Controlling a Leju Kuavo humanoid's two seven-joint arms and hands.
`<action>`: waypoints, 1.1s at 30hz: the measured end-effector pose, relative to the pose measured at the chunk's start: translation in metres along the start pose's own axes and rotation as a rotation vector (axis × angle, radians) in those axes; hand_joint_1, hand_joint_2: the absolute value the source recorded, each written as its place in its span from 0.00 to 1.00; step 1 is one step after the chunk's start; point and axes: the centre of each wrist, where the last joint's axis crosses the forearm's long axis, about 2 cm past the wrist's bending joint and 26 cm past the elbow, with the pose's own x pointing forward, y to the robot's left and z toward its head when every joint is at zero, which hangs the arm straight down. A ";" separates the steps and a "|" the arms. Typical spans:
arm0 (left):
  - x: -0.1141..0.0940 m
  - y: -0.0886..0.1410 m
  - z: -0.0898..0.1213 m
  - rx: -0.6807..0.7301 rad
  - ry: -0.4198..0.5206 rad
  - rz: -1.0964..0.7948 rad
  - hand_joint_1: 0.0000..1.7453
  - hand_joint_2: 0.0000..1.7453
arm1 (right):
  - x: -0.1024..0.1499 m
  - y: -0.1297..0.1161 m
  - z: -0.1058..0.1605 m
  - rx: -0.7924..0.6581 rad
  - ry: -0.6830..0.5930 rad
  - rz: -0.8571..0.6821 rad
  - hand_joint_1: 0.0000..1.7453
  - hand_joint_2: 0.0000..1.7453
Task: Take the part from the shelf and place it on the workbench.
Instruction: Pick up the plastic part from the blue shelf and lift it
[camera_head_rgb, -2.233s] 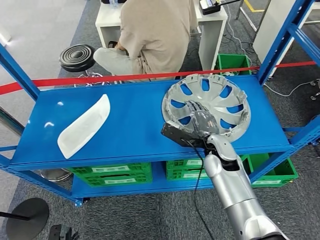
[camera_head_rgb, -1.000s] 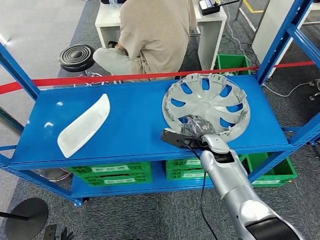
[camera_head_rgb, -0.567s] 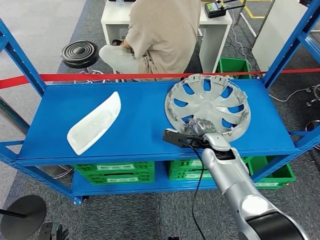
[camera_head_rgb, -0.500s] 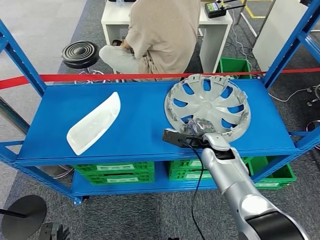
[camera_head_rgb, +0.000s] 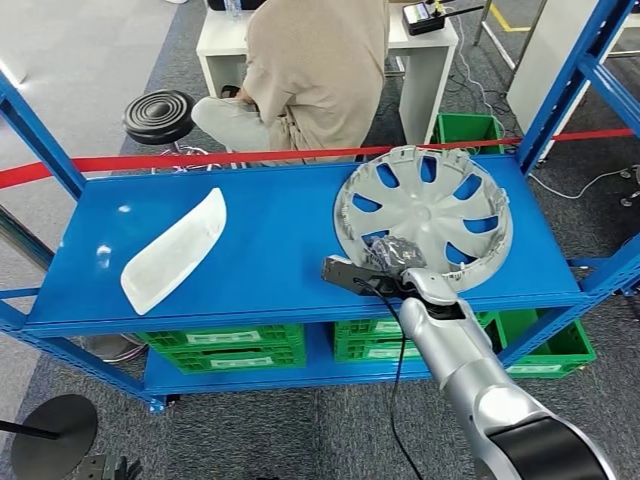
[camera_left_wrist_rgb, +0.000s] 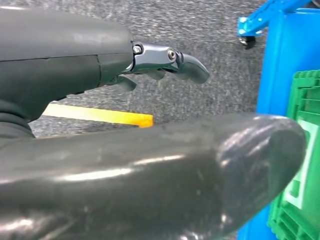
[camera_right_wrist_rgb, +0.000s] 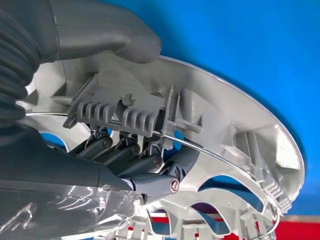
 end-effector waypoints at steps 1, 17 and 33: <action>0.000 0.000 0.000 0.000 -0.004 -0.001 0.00 0.00 | 0.000 -0.002 -0.001 0.002 0.002 0.001 1.00 1.00; -0.003 0.002 0.002 0.023 0.031 -0.018 0.00 0.00 | -0.002 0.018 0.006 -0.008 -0.028 -0.076 1.00 1.00; -0.008 0.000 0.005 0.024 0.044 -0.009 0.00 0.00 | 0.013 0.022 0.021 -0.092 -0.096 -0.156 1.00 1.00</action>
